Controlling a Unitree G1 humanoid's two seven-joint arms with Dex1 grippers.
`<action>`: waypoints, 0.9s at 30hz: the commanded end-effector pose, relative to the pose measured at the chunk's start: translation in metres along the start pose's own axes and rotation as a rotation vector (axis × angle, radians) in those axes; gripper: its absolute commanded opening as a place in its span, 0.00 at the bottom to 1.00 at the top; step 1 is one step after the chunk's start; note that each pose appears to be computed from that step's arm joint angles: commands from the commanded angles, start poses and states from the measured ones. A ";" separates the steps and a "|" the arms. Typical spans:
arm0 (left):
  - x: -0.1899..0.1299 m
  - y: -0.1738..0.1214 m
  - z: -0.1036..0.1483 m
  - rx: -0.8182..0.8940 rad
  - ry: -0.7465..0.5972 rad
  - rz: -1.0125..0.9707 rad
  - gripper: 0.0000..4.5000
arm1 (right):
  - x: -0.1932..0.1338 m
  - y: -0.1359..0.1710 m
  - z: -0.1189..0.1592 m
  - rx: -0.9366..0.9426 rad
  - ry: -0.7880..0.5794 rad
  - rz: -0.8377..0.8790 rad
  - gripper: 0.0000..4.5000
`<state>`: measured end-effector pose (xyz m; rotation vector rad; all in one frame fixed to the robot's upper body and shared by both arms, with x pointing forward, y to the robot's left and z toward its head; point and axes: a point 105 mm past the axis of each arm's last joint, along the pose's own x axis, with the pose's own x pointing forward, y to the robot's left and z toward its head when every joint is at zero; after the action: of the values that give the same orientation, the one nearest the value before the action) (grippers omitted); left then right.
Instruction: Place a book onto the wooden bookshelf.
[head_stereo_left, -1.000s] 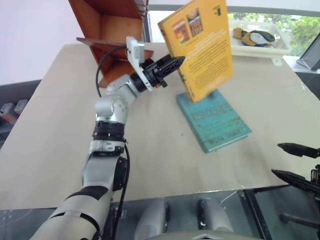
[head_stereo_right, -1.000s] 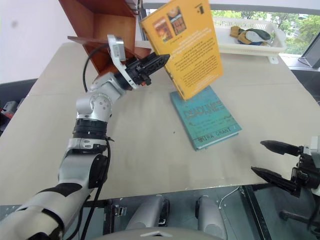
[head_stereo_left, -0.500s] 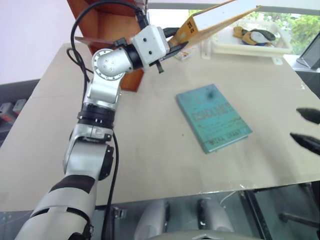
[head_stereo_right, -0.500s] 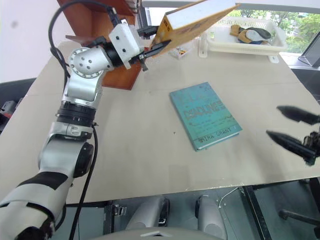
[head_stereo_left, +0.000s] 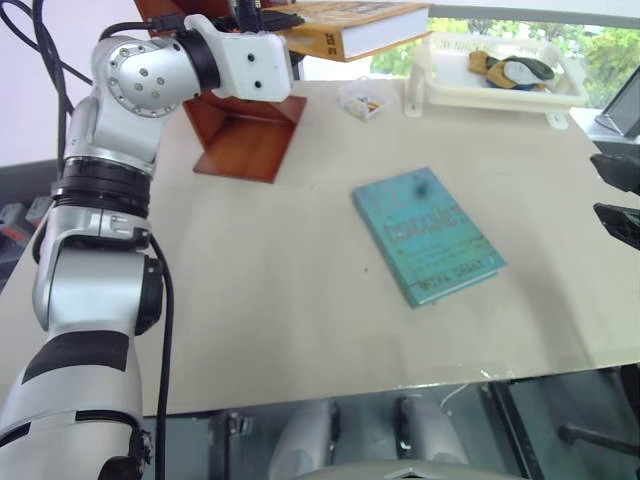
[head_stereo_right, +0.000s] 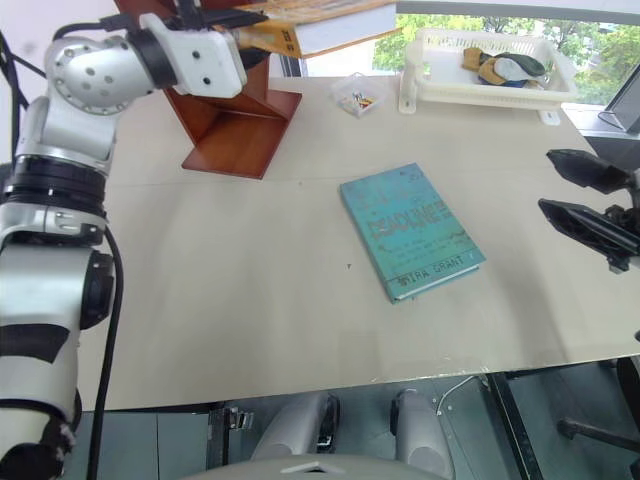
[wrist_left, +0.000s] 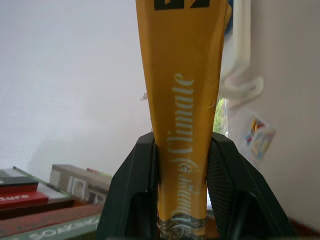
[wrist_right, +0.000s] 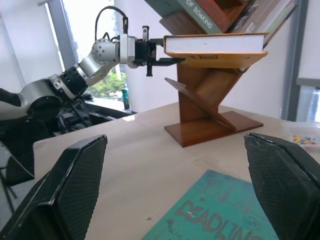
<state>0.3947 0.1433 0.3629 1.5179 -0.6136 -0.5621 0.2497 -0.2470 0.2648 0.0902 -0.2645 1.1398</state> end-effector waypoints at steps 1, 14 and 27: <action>-0.011 0.027 0.005 0.081 0.007 0.050 0.30 | 0.002 -0.001 0.006 -0.041 -0.006 0.024 1.00; -0.024 -0.010 0.009 -0.015 0.045 -0.066 0.30 | 0.011 -0.016 0.007 -0.036 0.018 0.086 1.00; -0.048 -0.015 -0.031 0.059 0.313 -0.106 0.30 | 0.016 -0.023 0.001 -0.033 0.022 0.110 1.00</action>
<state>0.3862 0.1915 0.3263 1.6497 -0.2748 -0.4660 0.2800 -0.2427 0.2619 0.0719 -0.2258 1.2300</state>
